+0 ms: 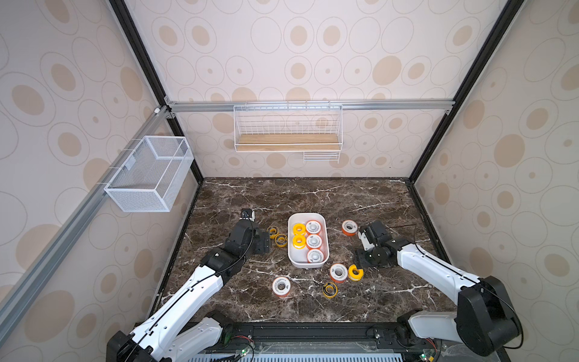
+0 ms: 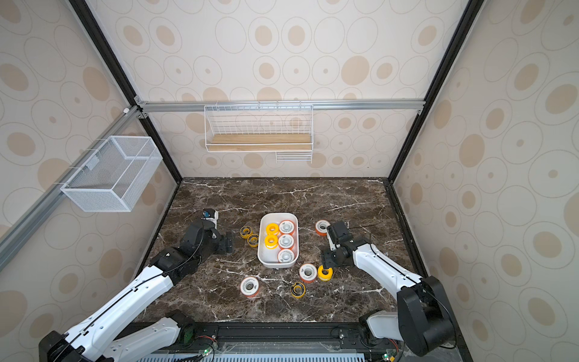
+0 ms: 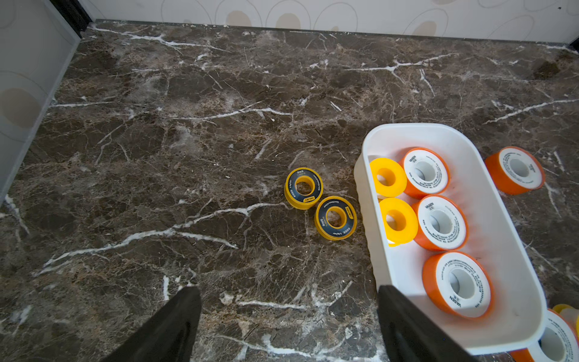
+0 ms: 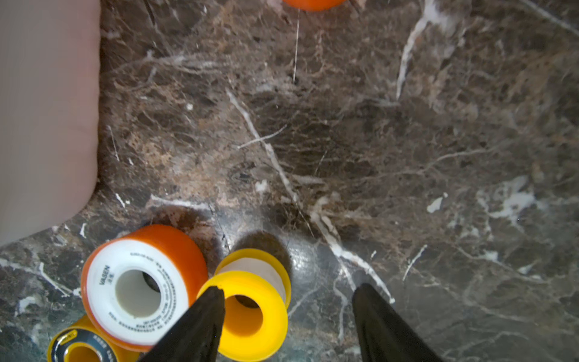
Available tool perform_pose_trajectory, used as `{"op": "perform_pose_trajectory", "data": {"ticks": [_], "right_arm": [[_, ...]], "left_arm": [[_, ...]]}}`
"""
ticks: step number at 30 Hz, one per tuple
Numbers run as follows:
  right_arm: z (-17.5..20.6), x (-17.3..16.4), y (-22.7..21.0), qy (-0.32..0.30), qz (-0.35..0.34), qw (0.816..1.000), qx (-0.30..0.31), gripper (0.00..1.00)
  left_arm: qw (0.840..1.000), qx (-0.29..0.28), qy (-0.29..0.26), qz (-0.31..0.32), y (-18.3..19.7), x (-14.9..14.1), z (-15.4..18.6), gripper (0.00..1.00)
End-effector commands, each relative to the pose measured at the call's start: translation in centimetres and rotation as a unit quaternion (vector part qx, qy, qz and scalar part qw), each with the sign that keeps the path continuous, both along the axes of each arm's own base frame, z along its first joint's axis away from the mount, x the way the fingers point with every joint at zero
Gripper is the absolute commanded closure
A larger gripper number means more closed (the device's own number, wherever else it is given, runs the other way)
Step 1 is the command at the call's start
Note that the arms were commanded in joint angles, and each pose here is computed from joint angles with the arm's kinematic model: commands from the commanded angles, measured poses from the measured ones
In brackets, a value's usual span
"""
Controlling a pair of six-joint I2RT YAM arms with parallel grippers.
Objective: Put the sealing tape into the storage box
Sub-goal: Pick up the sealing tape at the center of the board.
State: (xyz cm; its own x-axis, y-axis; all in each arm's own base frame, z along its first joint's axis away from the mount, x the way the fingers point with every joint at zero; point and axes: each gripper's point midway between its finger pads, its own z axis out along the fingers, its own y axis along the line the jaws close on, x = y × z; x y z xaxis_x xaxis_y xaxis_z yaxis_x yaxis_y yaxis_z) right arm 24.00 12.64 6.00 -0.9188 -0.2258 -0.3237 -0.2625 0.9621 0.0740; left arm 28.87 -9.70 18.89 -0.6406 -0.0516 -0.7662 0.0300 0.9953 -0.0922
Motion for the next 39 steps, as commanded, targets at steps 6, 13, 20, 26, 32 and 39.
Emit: {"op": "perform_pose_trajectory", "data": {"ticks": [6,13,20,26,32,39], "right_arm": [[-0.5,-2.5,0.4,0.047,0.031,0.998,0.004,0.26],[-0.4,-3.9,1.2,0.054,0.068,0.996,0.003,0.25],[-0.6,-5.2,1.0,0.064,0.079,0.995,-0.011,0.2],[-1.3,-5.9,1.5,0.079,0.09,0.993,-0.017,0.19],[-2.3,-5.8,1.4,0.086,0.089,0.992,-0.037,0.19],[-3.1,-4.9,1.1,0.083,0.073,0.992,-0.058,0.19]], "left_arm": [[1.0,-0.004,-0.017,0.016,0.7,0.1,0.7,0.08],[1.0,-0.006,-0.014,0.014,0.5,0.1,0.4,0.08],[1.0,-0.007,-0.009,0.009,0.2,0.3,0.2,0.08],[1.0,-0.004,-0.006,0.01,0.2,0.4,-0.1,0.08],[1.0,-0.004,-0.006,0.009,0.2,0.4,-0.1,0.08],[1.0,-0.001,-0.005,0.01,0.2,0.5,-0.3,0.08]]}}
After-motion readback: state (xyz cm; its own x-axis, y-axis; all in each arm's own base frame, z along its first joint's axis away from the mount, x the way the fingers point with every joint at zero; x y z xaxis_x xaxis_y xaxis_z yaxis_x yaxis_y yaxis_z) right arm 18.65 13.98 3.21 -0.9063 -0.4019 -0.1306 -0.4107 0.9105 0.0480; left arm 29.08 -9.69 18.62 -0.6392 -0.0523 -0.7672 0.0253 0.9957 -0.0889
